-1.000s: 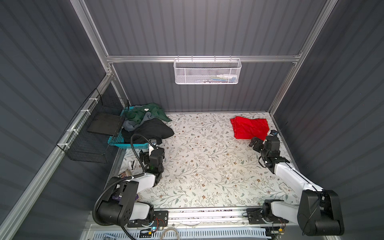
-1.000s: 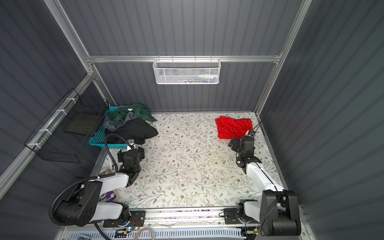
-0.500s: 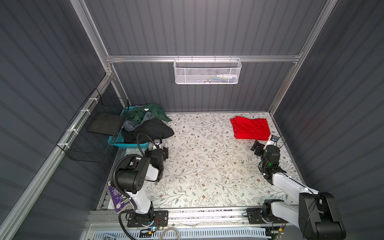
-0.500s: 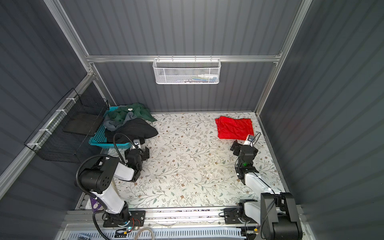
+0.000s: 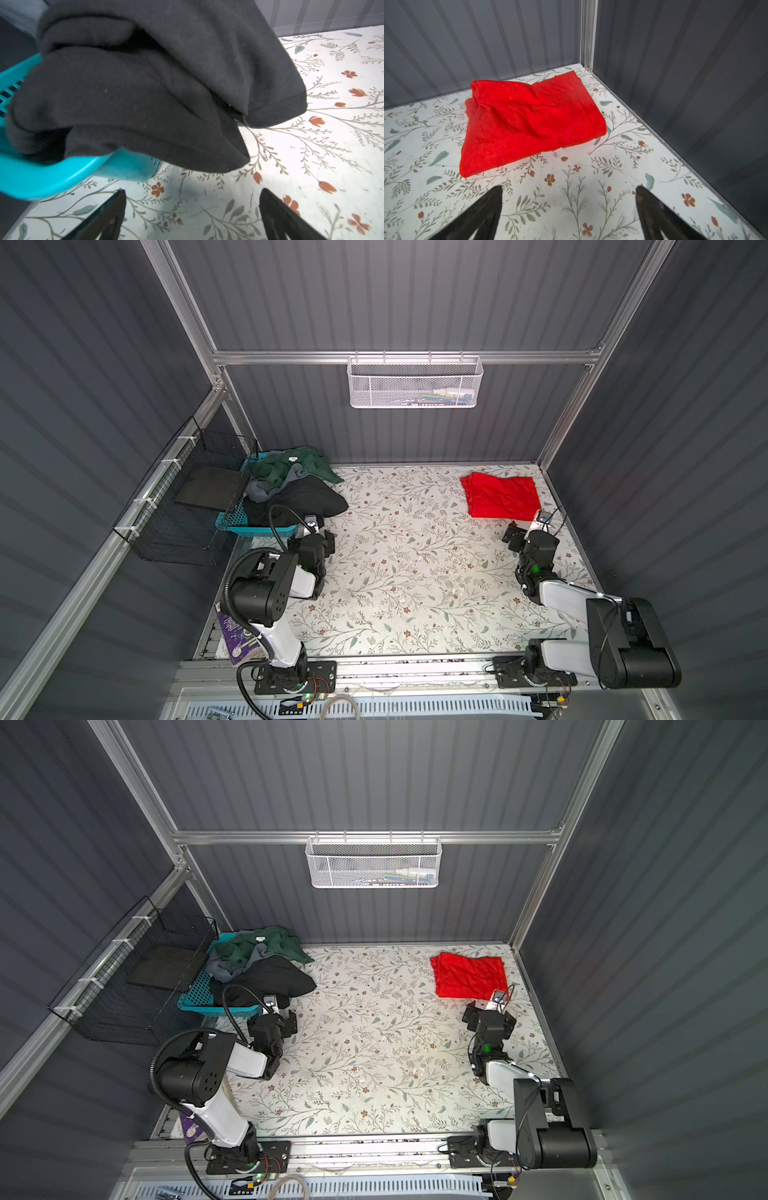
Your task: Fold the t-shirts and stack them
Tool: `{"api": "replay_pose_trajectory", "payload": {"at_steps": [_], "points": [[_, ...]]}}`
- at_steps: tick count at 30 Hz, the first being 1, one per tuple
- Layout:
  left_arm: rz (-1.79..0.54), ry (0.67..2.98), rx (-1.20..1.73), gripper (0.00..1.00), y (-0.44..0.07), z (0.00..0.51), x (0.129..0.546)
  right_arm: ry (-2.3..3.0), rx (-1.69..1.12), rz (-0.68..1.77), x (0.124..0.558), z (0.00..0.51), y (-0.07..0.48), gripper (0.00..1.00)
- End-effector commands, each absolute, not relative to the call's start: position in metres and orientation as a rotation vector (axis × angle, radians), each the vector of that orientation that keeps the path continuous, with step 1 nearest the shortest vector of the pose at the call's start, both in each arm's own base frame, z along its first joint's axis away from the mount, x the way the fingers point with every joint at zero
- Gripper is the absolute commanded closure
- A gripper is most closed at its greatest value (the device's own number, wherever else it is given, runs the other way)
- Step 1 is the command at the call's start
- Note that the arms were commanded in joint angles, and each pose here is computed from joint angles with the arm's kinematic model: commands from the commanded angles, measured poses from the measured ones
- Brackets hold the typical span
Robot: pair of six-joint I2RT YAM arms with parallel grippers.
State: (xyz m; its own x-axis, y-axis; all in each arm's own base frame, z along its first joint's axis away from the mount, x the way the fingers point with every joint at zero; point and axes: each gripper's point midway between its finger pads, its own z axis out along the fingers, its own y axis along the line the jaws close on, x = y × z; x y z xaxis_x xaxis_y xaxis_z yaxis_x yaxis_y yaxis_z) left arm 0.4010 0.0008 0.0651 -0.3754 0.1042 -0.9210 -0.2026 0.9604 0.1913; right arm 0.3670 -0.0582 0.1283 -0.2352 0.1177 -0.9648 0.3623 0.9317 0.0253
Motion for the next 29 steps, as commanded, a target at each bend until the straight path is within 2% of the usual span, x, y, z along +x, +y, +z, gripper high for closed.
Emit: {"api": "replay_pose_trajectory", "payload": {"at_steps": [1,10,29], "points": [[0.322,1.902,-0.109,0.00,0.004,0.075,0.405,1.807,0.281,-0.193,0.377,0.132,-0.047,0.01],[0.321,1.905,-0.107,0.00,0.004,0.074,0.405,1.852,0.190,-0.077,0.383,0.113,-0.036,0.01],[0.323,1.903,-0.114,0.00,0.005,0.074,0.405,1.774,0.218,-0.095,0.381,0.123,-0.042,0.01]]}}
